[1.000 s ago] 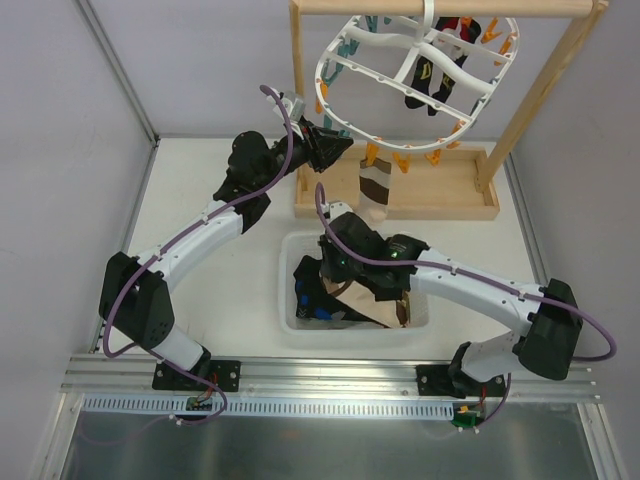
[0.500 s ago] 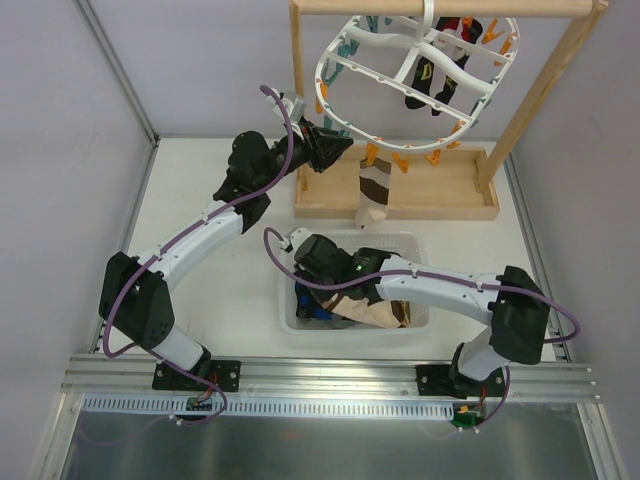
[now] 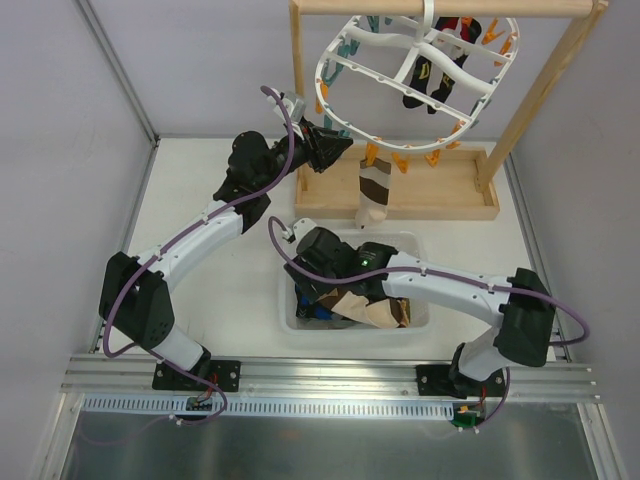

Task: Clip the socks to the hanger
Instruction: Pick up the sock from the bin.

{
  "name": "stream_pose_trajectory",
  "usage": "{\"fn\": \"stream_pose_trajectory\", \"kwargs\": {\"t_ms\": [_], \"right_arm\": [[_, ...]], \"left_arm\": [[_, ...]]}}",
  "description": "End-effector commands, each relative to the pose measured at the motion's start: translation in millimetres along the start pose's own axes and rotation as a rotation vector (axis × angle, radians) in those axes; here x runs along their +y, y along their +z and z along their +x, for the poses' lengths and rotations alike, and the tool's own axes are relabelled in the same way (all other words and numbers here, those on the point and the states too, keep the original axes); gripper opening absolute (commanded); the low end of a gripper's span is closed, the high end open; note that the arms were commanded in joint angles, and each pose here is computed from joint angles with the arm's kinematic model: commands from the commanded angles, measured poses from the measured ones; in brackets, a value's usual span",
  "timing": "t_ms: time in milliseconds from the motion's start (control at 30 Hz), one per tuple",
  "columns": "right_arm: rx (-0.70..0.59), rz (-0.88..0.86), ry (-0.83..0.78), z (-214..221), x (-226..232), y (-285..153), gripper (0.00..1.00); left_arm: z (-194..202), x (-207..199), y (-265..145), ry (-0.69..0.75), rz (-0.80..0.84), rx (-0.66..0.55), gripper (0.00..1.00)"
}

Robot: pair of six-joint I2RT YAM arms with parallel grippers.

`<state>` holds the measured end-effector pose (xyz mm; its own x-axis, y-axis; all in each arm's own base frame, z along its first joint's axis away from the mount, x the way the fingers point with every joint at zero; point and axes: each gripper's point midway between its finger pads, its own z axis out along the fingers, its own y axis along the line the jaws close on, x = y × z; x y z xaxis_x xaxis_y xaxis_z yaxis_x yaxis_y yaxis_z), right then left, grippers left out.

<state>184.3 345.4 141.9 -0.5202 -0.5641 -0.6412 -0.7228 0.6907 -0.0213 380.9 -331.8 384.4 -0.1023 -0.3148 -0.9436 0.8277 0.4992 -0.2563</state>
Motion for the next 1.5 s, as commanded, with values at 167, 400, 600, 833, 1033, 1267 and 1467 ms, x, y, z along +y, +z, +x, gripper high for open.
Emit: {"fn": "stream_pose_trajectory", "kwargs": {"t_ms": [167,400,600,833,1033,1267,1467], "right_arm": [[-0.087,0.000,0.062,-4.0,-1.0,-32.2,0.70],[0.007,0.081,0.119,37.7,-16.3,-16.2,0.68],[-0.037,0.088,0.178,42.3,-25.7,0.6,0.66],[-0.109,0.041,0.197,26.1,-20.9,8.9,0.46],[-0.126,0.021,0.187,17.9,-15.9,11.0,0.13],[-0.163,-0.023,0.206,6.3,-10.0,-6.5,0.01],[-0.247,-0.169,0.227,-24.0,8.1,-51.2,0.01]], "left_arm": [[46.2,0.9,-8.6,-0.047,0.009,0.151,0.00],[53.0,0.6,-7.9,-0.052,0.009,0.164,0.00],[55.0,2.0,-7.7,-0.052,0.005,0.169,0.00],[52.2,2.9,-8.7,-0.034,-0.004,0.168,0.00],[55.8,4.6,-8.0,-0.036,-0.006,0.176,0.00],[55.1,5.3,-8.5,-0.027,-0.010,0.176,0.00],[56.7,7.0,-7.9,-0.030,-0.016,0.179,0.00]]}}
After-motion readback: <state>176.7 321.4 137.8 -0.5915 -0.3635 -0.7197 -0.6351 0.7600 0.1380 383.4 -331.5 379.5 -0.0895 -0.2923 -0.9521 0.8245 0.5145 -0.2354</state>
